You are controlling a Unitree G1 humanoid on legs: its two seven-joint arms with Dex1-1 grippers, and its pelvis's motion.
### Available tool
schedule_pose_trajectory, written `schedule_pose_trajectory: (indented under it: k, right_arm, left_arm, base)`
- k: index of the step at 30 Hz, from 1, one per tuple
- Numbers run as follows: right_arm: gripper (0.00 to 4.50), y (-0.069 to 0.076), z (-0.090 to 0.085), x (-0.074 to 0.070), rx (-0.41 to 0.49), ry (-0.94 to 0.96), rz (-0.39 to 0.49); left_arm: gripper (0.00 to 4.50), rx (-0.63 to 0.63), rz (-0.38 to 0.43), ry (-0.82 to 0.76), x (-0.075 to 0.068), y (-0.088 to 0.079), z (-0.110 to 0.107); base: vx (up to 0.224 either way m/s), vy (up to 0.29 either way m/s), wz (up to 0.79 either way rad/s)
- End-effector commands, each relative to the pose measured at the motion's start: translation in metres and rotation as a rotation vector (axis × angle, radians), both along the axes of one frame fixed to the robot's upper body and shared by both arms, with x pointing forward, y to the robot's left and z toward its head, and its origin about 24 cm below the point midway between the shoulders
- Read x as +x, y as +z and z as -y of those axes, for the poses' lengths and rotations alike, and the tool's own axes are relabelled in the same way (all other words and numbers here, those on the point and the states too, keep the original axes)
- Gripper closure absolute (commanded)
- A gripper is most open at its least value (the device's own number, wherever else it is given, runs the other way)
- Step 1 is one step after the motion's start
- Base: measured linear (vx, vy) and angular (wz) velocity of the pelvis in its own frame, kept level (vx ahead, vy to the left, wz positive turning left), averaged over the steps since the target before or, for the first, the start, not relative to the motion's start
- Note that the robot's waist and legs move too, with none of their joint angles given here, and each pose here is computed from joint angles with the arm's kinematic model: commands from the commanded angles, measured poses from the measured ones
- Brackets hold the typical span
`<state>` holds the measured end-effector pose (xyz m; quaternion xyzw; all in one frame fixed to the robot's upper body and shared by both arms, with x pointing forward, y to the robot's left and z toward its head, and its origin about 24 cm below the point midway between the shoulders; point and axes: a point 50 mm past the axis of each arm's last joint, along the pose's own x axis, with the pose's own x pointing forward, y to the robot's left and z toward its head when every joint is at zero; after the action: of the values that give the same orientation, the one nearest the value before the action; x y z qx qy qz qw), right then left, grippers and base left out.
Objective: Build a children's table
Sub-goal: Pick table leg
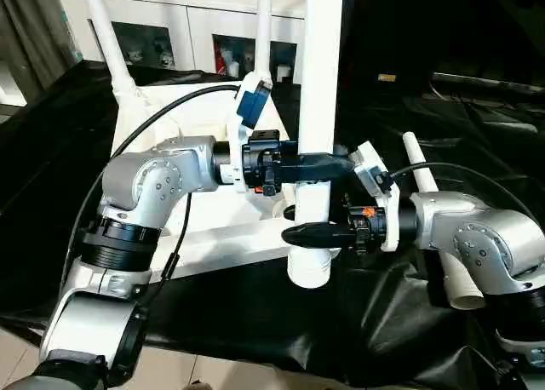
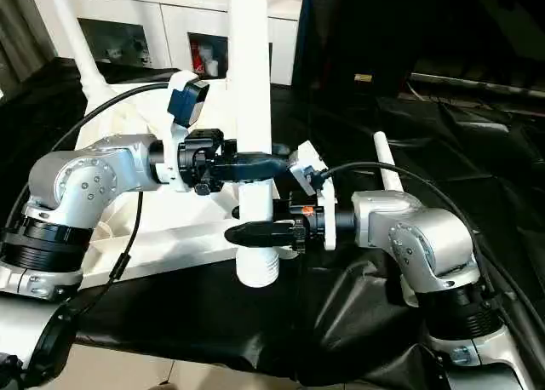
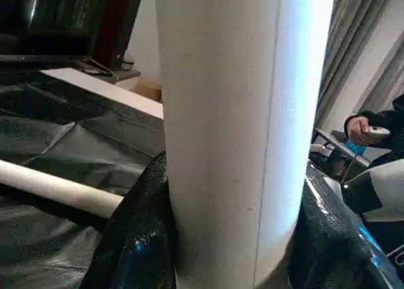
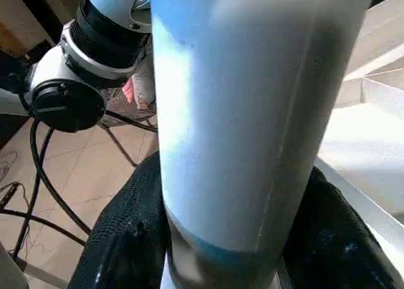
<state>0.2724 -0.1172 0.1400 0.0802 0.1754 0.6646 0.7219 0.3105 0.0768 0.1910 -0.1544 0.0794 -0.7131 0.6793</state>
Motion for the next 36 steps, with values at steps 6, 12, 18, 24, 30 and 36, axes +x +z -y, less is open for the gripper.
schedule_pose_trajectory:
  k: [6, 12, 18, 24, 30, 36]
  right_arm:
    - [2.61, 0.0, 0.0, -0.002, 0.007, -0.004, -0.002]
    - [2.62, 0.001, -0.001, -0.001, 0.03, -0.029, 0.007]
    - [2.62, 0.004, -0.001, 0.007, 0.082, -0.123, 0.036]
    - [2.62, 0.006, 0.009, 0.036, 0.099, -0.463, 0.174]
    - [2.62, -0.01, 0.024, 0.051, -0.045, -0.714, 0.235]
    - [2.62, -0.031, 0.031, 0.051, -0.128, -0.777, 0.22]
  left_arm:
    - [2.06, -0.068, 0.015, 0.017, 0.002, 0.01, 0.002]
    - [1.49, -0.267, 0.006, 0.122, 0.014, 0.028, -0.004]
    - [1.51, -0.681, -0.106, 0.317, 0.034, 0.049, -0.028]
    - [1.51, -0.711, -0.054, 0.422, 0.037, 0.052, -0.06]
    - [1.51, -0.04, 0.27, 0.527, 0.032, 0.011, -0.064]
    - [1.51, 0.439, 0.482, 0.308, 0.017, -0.047, -0.045]
  base:
    - [0.0, 0.0, 0.0]
    - [0.0, 0.0, 0.0]
    - [0.0, 0.0, 0.0]
    - [0.0, 0.0, 0.0]
    - [0.0, 0.0, 0.0]
    - [0.0, 0.0, 0.0]
